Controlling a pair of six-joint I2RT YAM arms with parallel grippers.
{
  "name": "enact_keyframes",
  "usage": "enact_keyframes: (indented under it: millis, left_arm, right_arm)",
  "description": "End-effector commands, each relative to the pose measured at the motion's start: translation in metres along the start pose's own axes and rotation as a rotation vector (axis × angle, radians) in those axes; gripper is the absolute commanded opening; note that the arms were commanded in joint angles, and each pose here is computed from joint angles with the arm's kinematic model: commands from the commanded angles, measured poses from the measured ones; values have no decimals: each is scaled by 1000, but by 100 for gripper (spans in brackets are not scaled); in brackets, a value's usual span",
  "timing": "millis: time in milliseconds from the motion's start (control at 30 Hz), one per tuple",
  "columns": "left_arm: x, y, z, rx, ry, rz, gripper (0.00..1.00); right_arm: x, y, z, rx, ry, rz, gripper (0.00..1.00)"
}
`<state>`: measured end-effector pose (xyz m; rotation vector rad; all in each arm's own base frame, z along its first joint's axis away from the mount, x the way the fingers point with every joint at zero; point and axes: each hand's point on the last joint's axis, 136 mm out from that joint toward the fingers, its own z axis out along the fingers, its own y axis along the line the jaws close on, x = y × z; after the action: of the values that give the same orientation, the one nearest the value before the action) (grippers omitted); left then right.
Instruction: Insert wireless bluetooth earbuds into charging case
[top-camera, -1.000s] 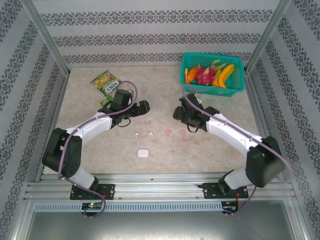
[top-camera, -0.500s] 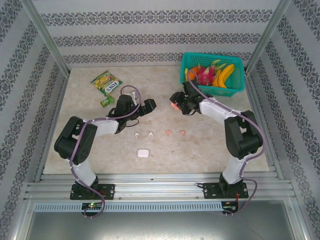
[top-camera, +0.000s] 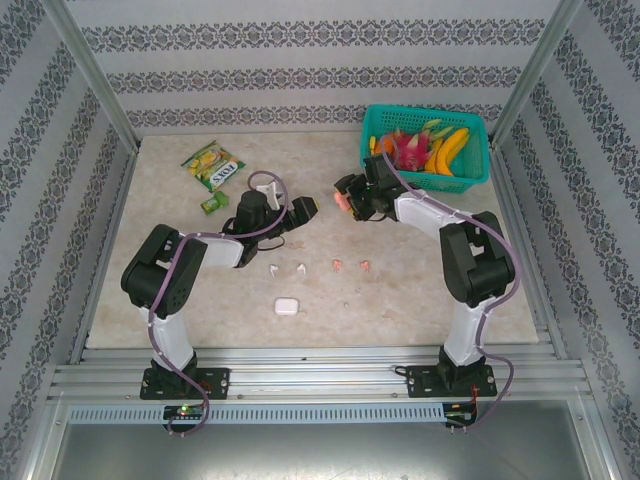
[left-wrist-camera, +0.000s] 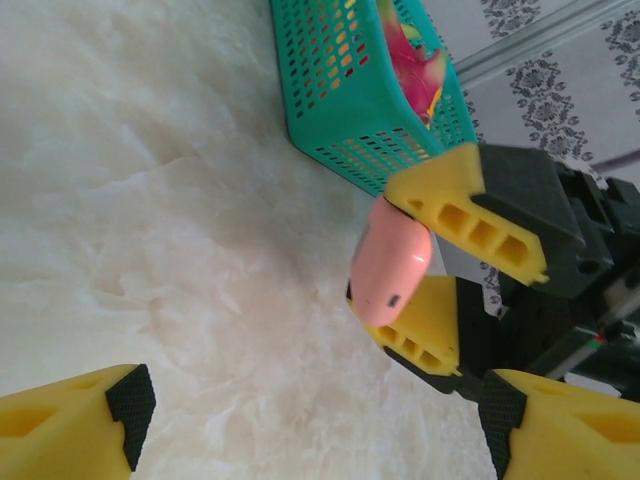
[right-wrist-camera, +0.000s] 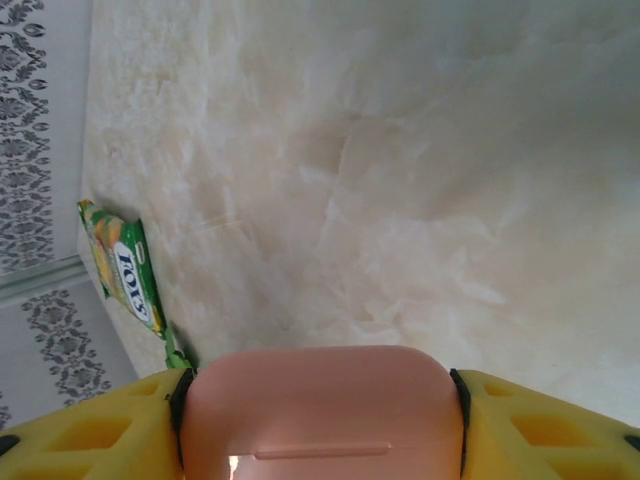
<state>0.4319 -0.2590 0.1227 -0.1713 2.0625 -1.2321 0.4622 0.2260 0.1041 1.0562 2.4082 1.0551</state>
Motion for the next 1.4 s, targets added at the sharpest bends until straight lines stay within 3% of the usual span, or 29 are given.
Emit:
enact_keyframes:
  millis: [0, 433, 1367]
  left_arm:
    - [3, -20, 9, 52, 25, 68, 82]
    - [19, -22, 30, 17, 60, 123, 68]
    - [5, -14, 49, -33, 7, 142, 50]
  right_arm:
    - [6, 24, 6, -66, 21, 33, 58]
    - [23, 30, 10, -94, 38, 82, 58]
    - [44, 31, -1, -118, 67, 87, 58]
